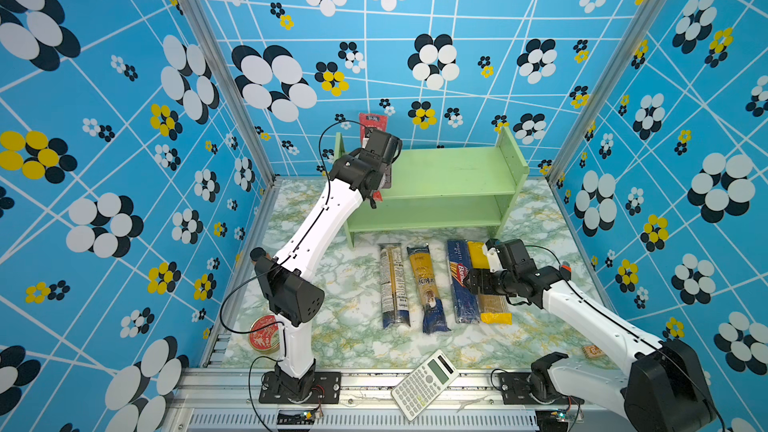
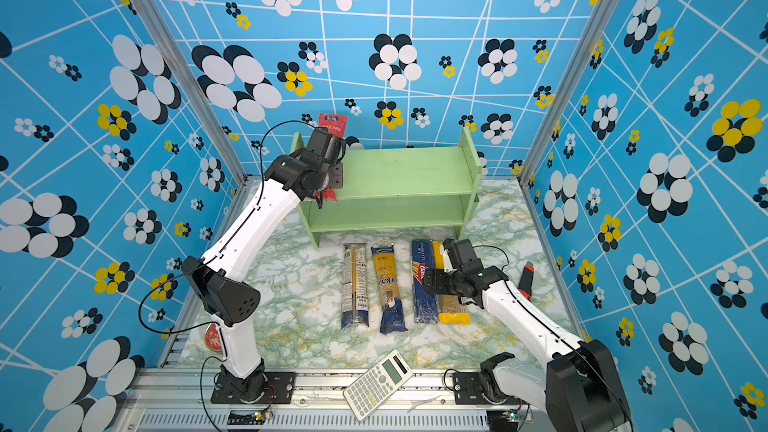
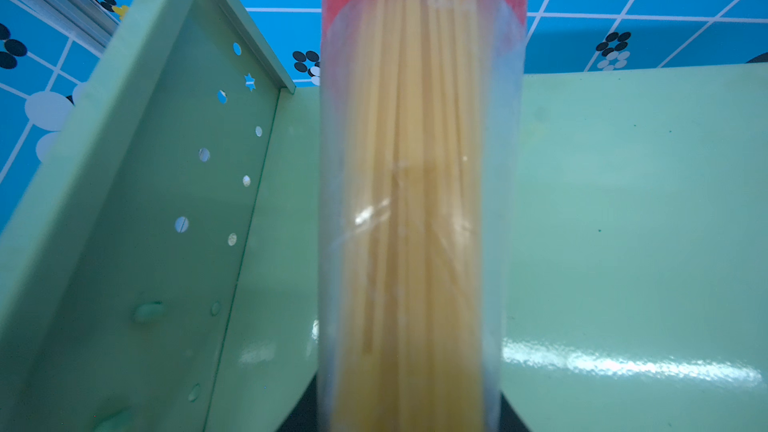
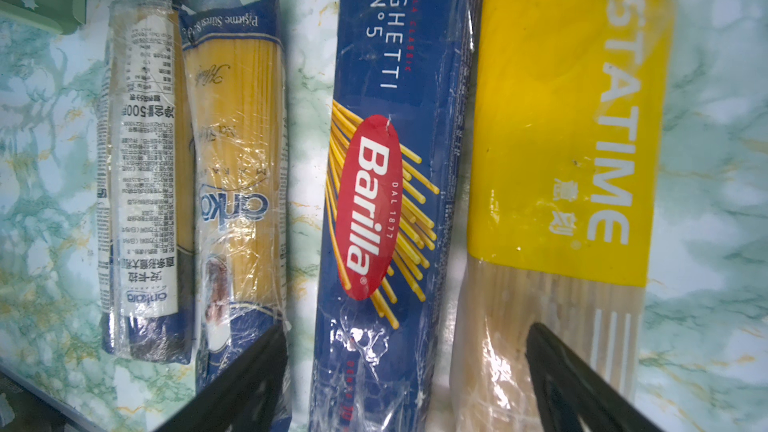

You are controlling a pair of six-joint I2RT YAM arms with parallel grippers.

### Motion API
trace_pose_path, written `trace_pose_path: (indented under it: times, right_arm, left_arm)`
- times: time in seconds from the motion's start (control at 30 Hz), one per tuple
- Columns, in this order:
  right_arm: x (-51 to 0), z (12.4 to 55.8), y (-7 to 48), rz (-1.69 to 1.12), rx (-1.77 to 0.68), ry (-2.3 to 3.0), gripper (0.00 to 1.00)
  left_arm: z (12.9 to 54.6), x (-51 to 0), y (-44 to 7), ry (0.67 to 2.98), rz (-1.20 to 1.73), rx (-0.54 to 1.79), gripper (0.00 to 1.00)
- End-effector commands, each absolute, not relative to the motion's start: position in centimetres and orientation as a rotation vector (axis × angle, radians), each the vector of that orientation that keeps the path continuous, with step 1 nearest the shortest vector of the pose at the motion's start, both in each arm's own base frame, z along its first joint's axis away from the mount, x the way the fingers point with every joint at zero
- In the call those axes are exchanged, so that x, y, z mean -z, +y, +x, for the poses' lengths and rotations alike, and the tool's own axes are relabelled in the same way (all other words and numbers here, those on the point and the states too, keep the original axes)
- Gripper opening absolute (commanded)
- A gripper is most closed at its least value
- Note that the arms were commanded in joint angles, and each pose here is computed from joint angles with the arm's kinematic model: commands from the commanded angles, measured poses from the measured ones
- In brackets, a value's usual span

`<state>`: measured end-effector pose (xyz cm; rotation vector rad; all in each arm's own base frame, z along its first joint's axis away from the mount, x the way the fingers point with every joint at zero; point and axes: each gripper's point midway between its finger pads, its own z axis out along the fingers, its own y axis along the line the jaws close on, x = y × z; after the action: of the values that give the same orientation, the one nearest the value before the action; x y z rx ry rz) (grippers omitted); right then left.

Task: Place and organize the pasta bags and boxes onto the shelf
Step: 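Lower the red spaghetti bag onto the shelf's top tier with the left gripper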

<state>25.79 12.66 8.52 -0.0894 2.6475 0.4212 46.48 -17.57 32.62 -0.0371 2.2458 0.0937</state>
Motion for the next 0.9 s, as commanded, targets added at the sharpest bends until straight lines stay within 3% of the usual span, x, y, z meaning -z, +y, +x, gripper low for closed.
trace_pose_path:
  times: [0.0,0.87]
  right_arm:
    - [-8.0,25.5,12.8,-0.117,-0.413,2.656,0.92]
    - [-8.1,25.8,13.1,-0.119,-0.43,2.656,0.92]
  left_arm:
    - [46.9,-34.2,-17.8,2.17,-0.091,-0.065,0.4]
    - [46.4,-32.6,-17.2,2.194,-0.136,-0.071,0.35]
